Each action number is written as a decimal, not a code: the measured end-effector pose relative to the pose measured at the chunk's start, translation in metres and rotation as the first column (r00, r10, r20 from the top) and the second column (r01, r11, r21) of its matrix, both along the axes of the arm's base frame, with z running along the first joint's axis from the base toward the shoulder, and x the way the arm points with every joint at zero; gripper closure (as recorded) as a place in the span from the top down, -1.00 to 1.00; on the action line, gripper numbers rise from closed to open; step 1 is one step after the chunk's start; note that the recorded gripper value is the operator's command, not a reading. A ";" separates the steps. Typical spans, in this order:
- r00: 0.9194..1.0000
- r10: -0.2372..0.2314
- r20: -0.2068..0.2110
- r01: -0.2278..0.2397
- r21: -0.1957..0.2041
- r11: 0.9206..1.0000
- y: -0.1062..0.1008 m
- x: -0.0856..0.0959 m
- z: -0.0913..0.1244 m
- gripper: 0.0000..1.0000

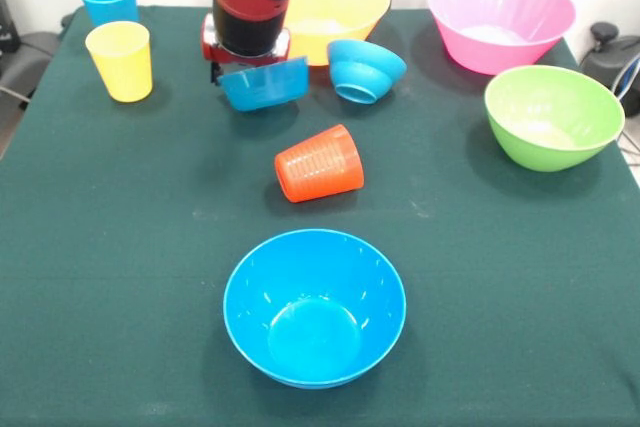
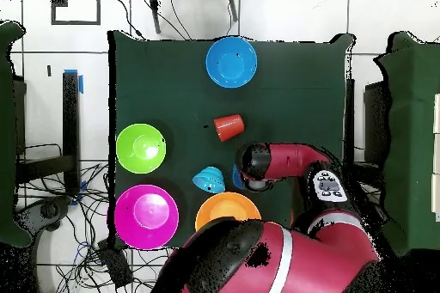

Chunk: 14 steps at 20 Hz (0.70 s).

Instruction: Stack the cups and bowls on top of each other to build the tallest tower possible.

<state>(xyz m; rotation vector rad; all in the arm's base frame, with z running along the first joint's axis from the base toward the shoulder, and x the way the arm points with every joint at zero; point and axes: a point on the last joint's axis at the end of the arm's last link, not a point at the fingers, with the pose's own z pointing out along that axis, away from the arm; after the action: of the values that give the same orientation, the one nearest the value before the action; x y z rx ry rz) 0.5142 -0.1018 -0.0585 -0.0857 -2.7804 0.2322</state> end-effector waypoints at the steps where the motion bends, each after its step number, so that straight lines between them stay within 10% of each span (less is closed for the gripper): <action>1: 1.000 0.000 0.001 0.000 0.000 1.000 0.000 0.000 0.000 1.00; 14: 1.000 -0.004 0.010 0.004 -0.016 1.000 -0.009 0.003 0.001 1.00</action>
<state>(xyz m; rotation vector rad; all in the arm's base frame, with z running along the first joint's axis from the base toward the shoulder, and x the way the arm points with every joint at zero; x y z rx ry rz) 0.5175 -0.1106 -0.0572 -0.0963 -2.7879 0.2536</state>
